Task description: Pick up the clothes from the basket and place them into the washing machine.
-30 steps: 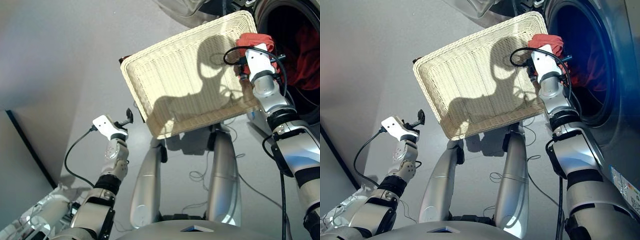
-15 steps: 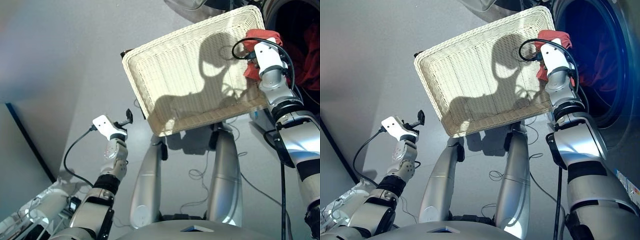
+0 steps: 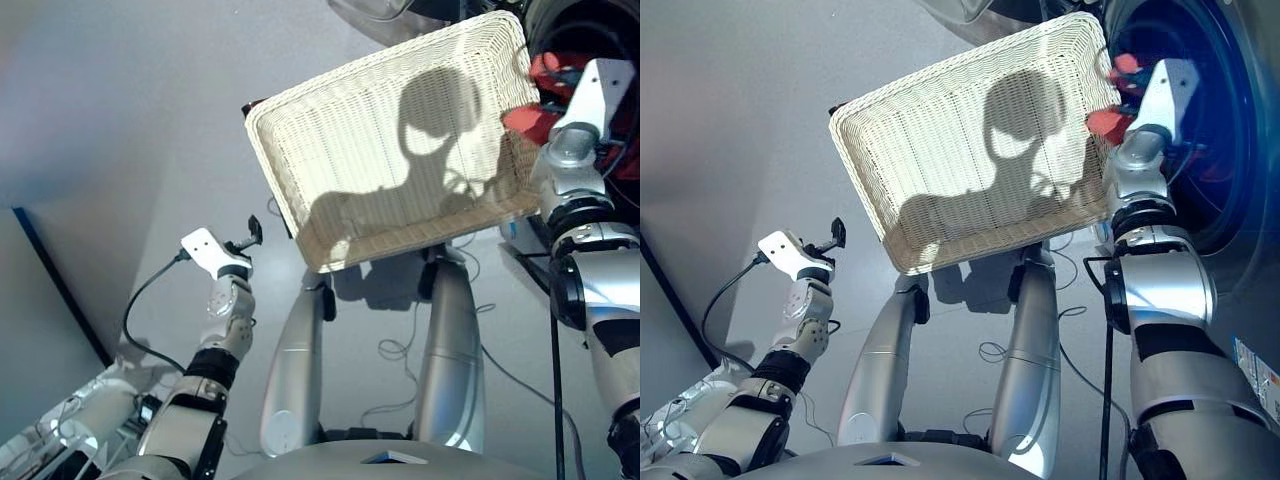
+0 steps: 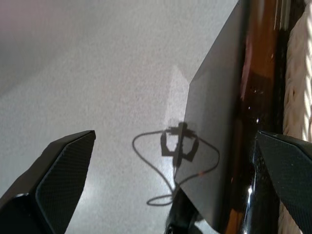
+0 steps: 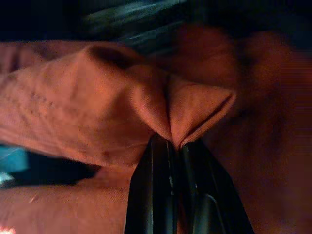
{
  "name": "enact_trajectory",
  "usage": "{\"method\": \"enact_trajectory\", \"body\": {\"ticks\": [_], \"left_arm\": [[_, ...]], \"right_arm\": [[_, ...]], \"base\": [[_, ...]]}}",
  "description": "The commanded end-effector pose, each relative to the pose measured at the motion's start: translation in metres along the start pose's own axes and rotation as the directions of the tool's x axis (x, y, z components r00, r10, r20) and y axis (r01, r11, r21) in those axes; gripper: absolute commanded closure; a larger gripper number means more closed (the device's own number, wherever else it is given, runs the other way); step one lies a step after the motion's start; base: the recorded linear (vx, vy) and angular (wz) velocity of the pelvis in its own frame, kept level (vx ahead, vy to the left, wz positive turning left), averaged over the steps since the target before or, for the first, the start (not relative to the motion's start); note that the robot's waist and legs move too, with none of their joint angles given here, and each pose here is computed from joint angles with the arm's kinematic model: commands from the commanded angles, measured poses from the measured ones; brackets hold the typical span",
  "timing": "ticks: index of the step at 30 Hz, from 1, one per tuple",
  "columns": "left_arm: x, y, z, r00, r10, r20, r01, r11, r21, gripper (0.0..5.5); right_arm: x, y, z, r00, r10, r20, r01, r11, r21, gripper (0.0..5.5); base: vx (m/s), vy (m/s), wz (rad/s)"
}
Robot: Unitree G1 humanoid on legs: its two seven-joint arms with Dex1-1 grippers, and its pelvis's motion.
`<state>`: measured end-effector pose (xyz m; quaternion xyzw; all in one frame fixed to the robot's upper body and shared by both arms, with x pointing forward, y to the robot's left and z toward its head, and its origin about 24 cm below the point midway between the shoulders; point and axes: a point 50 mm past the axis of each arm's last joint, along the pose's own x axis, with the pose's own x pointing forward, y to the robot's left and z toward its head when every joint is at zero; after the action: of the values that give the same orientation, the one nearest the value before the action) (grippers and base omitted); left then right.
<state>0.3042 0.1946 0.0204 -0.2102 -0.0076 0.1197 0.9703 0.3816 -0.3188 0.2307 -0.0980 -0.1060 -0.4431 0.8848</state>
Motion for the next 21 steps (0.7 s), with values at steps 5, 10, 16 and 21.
{"method": "enact_trajectory", "body": {"ticks": [5,10,16,21], "left_arm": [[-0.009,0.028,0.004,0.993,0.107,0.042,-0.108,0.994,0.019,0.0],[-0.01,0.021,0.0,0.994,0.097,0.04,-0.098,0.995,0.013,0.0],[-0.005,0.019,0.009,0.996,0.065,0.059,-0.065,0.998,-0.001,0.0],[-0.006,0.033,0.012,0.997,0.055,0.05,-0.056,0.998,0.01,0.0]], "right_arm": [[0.025,-0.081,0.088,0.857,-0.486,0.173,0.38,0.821,0.426,5.5],[0.012,-0.067,0.088,0.84,-0.492,0.228,0.383,0.836,0.393,5.5],[-0.004,-0.006,0.037,0.983,-0.025,0.182,-0.029,0.959,0.283,0.0],[-0.032,0.04,0.007,0.932,0.332,0.145,-0.359,0.896,0.262,0.0]], "base": [[-0.01,0.046,-0.014],[0.0,0.0,0.0],[0.0,0.0,0.0],[0.0,0.0,0.0]]}}
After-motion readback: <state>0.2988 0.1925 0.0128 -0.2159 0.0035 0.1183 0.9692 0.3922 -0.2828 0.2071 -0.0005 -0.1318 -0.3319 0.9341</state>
